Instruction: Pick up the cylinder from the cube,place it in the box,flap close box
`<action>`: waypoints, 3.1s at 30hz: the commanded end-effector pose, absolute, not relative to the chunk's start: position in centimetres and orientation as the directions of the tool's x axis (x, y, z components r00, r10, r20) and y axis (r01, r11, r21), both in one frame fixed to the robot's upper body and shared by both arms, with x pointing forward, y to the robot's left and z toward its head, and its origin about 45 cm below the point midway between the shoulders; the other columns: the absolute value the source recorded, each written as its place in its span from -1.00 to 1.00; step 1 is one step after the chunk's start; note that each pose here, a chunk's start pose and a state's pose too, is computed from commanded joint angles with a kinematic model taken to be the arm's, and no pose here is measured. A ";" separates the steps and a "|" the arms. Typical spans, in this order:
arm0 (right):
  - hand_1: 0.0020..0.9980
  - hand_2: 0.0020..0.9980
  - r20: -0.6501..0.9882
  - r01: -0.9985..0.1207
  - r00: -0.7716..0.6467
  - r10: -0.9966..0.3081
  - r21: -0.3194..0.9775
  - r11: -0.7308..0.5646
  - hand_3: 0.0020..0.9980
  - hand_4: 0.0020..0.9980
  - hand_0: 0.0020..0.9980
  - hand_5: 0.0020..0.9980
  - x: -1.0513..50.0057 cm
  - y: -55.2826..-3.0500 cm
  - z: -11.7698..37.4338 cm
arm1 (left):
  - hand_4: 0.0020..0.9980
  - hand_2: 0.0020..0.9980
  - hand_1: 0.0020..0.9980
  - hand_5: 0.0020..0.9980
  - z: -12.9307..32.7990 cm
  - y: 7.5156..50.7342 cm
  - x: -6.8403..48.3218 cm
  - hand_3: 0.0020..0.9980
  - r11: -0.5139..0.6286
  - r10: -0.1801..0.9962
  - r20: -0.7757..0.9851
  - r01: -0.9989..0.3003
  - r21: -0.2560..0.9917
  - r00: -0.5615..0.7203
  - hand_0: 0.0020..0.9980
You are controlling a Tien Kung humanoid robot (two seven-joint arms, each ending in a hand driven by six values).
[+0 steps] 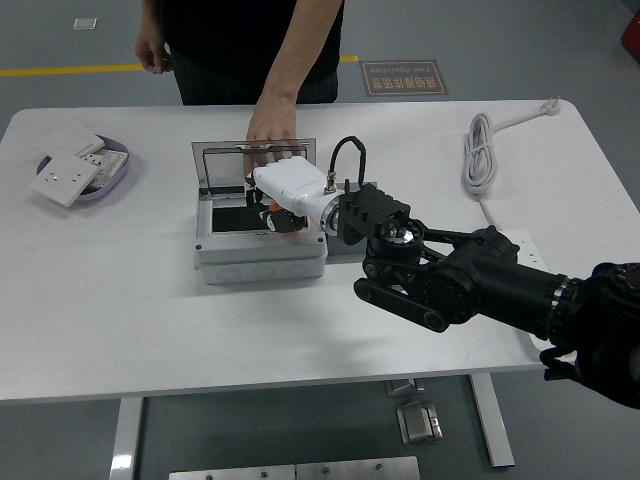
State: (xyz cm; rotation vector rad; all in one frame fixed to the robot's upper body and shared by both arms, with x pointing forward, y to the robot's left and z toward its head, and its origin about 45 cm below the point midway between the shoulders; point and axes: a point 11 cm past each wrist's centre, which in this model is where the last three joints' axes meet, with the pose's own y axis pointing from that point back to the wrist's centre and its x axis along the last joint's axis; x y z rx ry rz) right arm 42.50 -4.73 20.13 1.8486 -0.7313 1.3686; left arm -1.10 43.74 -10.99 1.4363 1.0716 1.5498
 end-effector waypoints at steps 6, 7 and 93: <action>0.42 0.41 0.959 -0.781 0.282 -0.038 0.206 -0.590 0.41 0.08 0.59 -0.47 42.3 -4.6 20.1 | 0.20 0.12 0.21 -0.39 -11.0 43.7 -1.1 0.19 -0.363 0.928 0.363 0.014 0.932 -0.085 0.16; 0.42 0.41 0.958 -0.779 0.284 -0.045 0.203 -0.593 0.41 0.08 0.59 -0.47 42.3 -4.5 20.2 | 0.20 0.12 0.21 -0.39 -11.0 43.6 -1.2 0.19 -0.363 0.928 0.362 0.015 0.932 -0.085 0.16; 0.39 0.41 0.871 -0.810 0.373 -0.321 0.136 -0.570 0.40 0.13 0.58 -0.44 42.2 -6.9 22.5 | 0.14 0.12 0.21 -0.37 -11.2 43.2 -2.0 0.18 -0.356 0.931 0.356 0.019 0.934 -0.082 0.16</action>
